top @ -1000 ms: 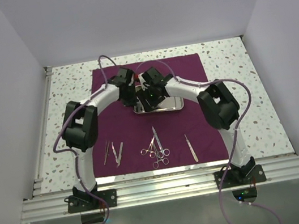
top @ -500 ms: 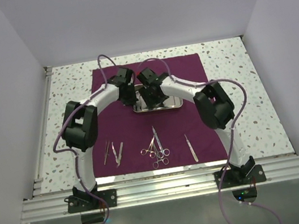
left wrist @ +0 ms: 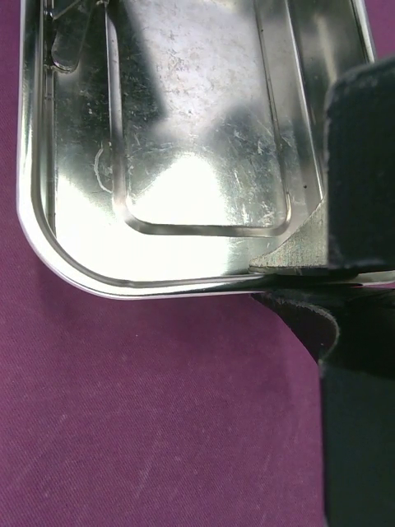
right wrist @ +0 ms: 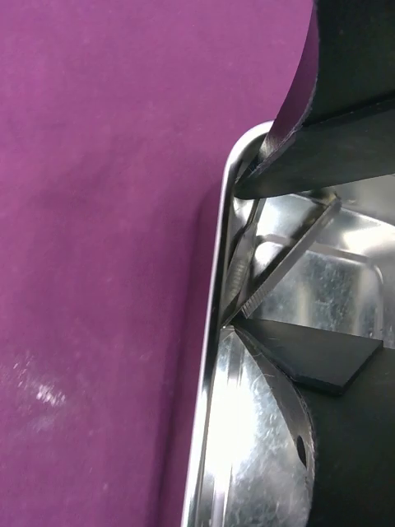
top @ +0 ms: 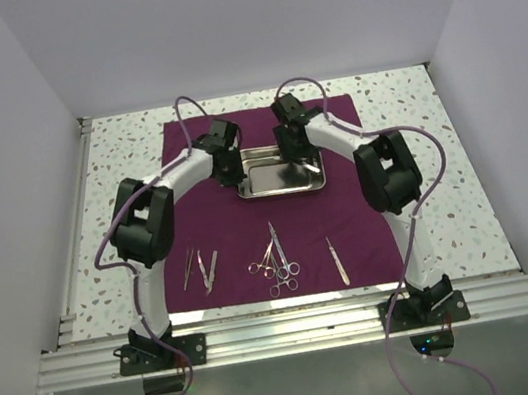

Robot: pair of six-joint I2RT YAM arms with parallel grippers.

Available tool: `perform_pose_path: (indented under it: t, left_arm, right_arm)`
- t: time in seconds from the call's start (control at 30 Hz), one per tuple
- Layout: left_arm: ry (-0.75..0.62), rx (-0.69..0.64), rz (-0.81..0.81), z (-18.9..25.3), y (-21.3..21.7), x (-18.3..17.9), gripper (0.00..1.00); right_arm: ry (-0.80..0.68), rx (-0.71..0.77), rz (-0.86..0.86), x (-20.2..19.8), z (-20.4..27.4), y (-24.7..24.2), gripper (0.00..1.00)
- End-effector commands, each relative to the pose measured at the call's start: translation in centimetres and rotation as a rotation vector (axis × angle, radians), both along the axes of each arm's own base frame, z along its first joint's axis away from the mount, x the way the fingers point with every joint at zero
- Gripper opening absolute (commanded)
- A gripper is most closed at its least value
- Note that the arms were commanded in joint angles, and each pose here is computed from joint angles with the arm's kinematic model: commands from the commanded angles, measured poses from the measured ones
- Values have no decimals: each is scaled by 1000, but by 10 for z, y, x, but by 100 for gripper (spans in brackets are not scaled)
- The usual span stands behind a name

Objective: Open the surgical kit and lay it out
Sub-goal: Pick up the medical item from the container.

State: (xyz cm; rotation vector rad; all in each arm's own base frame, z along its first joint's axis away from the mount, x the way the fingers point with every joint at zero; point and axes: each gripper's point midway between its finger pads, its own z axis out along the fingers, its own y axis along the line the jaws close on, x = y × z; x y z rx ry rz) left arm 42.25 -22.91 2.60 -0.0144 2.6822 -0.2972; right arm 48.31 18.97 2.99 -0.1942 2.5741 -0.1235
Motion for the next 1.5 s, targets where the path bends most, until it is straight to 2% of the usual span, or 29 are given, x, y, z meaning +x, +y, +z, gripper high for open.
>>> perform_pose_path:
  t: [0.0, 0.3, 0.43, 0.47, 0.53, 0.57, 0.63, 0.67, 0.7, 0.73, 0.8, 1.03, 1.3, 1.47]
  left_arm:
    - [57, 65, -17, -5, 14, -20, 0]
    - [57, 70, -20, -3, 16, -21, 0]
    - [56, 78, -28, -2, 16, -19, 0]
    - [57, 80, -31, -2, 16, -19, 0]
    - [57, 89, -36, -2, 17, -18, 0]
    - [53, 90, -38, 0, 17, -17, 0]
    - [50, 96, -42, 1, 19, -15, 0]
    - [50, 97, -45, 1, 19, -14, 0]
    - [49, 99, -47, 0, 19, -13, 0]
    - [49, 100, -46, 1, 20, -12, 0]
    - [49, 100, -47, 1, 21, -12, 0]
    - [51, 96, -46, 1, 21, -13, 0]
    - [29, 80, -33, 11, 19, -9, 0]
    - [25, 58, -23, 15, 14, -4, 0]
  right_arm:
    - [27, -42, 5, 4, -21, -8, 64]
    - [232, 96, 97, -43, -64, 14, 65]
    - [373, 221, 144, -80, -79, 33, 58]
    - [386, 237, 139, -85, -81, 34, 50]
    - [425, 265, 129, -101, -86, 36, 44]
    - [437, 275, 134, -106, -88, 38, 37]
    - [473, 270, 138, -119, -93, 37, 33]
    - [486, 261, 143, -124, -95, 37, 26]
    - [495, 250, 150, -129, -97, 37, 23]
    - [510, 240, 151, -133, -100, 36, 13]
    - [528, 223, 153, -140, -104, 35, 1]
    - [470, 185, 198, -135, -83, 46, 0]
    - [231, 217, 219, -81, 13, 65, 0]
    - [106, 235, 218, -63, 61, 67, 0]
